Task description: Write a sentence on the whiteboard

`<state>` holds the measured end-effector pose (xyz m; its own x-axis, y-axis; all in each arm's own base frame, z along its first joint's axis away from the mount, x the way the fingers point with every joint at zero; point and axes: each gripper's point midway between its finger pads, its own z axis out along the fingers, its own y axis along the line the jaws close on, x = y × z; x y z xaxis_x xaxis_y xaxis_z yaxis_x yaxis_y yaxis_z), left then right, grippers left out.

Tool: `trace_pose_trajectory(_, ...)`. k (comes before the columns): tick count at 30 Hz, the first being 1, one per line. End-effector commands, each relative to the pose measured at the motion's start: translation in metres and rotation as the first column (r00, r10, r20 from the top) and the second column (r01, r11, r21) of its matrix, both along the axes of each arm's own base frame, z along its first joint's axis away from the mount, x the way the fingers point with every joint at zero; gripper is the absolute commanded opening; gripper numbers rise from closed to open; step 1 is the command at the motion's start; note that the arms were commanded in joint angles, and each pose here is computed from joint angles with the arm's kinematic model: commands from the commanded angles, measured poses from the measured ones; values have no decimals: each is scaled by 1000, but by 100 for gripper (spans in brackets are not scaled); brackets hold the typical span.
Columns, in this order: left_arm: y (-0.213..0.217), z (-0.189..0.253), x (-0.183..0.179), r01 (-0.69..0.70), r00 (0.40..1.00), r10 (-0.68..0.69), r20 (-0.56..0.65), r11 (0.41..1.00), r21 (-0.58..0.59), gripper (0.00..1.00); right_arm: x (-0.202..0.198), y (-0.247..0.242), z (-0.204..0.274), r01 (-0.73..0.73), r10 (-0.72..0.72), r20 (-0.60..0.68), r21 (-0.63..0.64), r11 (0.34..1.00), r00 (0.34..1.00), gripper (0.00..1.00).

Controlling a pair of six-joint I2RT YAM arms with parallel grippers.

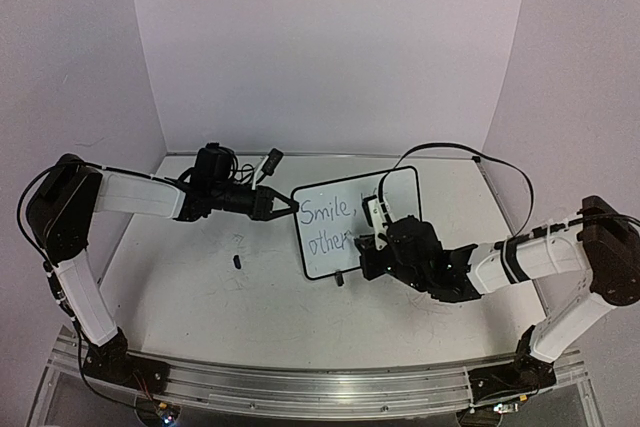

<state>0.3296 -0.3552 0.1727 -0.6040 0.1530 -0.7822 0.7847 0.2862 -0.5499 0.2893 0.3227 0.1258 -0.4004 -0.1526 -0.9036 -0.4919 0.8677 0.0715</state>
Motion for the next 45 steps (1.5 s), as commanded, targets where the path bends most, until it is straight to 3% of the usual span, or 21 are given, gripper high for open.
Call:
trace_pose_trajectory(1,-2,30,1,21,998,-18,53,999,-42,0,1,-6,-4,28,-28,-14,-4,1000,1000,0)
trace_pose_trajectory(23,-2,29,1,20,999,-18,51,999,-40,0,0,-23,-10,91,-92,-24,-33,995,996,0)
trace_pose_trajectory(45,-2,29,1,20,999,-18,50,999,-40,0,-7,-13,-20,53,-54,-61,-28,998,997,0)
